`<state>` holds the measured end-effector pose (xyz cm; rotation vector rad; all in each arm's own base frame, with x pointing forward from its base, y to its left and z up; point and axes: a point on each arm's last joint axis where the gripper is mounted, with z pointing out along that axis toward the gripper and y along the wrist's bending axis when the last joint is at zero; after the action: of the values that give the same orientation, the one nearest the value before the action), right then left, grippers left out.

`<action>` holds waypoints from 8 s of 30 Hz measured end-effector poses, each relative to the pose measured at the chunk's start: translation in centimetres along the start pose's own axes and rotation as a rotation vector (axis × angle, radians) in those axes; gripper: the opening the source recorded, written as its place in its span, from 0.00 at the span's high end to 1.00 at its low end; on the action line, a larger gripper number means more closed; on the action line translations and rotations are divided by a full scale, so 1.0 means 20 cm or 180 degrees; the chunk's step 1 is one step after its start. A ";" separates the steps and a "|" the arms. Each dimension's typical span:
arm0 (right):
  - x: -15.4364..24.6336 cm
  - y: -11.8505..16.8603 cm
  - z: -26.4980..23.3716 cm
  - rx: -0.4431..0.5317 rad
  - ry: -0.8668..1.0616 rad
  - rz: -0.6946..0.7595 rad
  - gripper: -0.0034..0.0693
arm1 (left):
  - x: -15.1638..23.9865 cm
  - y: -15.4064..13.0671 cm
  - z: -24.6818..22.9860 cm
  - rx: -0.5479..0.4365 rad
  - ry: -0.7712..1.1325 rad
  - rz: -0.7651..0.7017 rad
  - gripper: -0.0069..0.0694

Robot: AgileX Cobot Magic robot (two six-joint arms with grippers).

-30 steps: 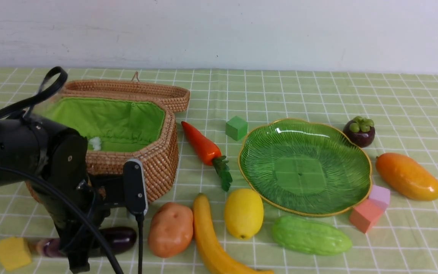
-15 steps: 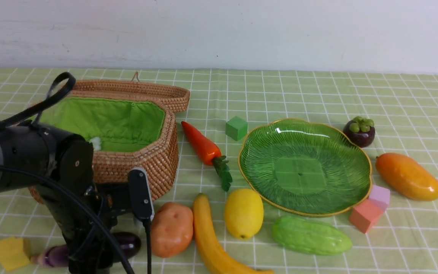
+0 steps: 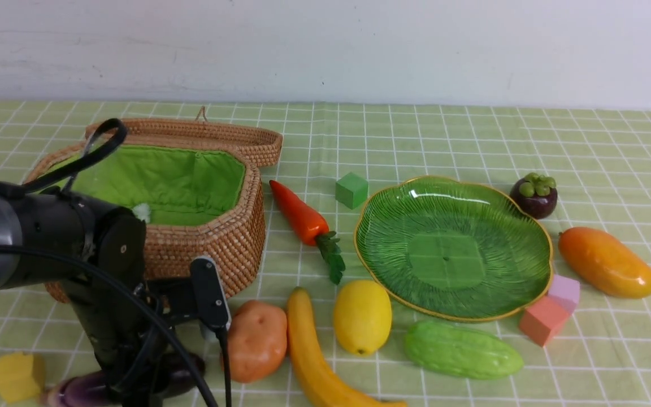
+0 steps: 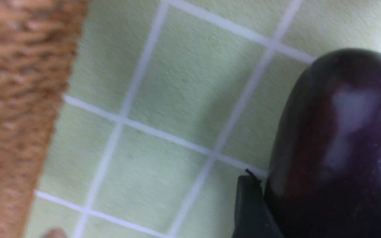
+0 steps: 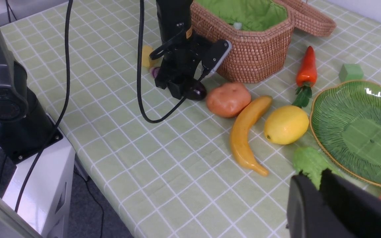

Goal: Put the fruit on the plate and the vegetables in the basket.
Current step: Use the left arm to grab an eggplant and put it into the left basket, then grab a potato with your left arm and place it in the basket on the left

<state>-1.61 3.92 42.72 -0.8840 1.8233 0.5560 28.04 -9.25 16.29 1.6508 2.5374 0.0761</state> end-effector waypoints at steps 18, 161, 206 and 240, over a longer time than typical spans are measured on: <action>-0.08 -0.03 -0.01 0.0239 -0.0539 -0.0002 0.83 | 0.13 -0.09 -0.83 -0.1668 -0.1299 -0.0006 0.40; -0.07 -0.04 -0.01 0.0288 -0.0488 0.0042 0.74 | -0.43 -0.21 -0.19 -0.0502 -0.0700 -0.2608 0.24; -0.07 -0.05 -0.01 0.0349 -0.0465 0.0016 0.70 | -0.31 -0.34 -0.49 -0.0017 -0.0748 -0.2203 0.24; -0.20 -0.15 0.09 0.0472 -0.0918 0.0199 0.69 | -0.17 0.26 -0.78 -0.2064 -0.1909 -0.2318 0.24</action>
<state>2.77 4.60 45.78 -0.6146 1.6101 0.5494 32.28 -10.00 32.56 0.3914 2.1335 0.2554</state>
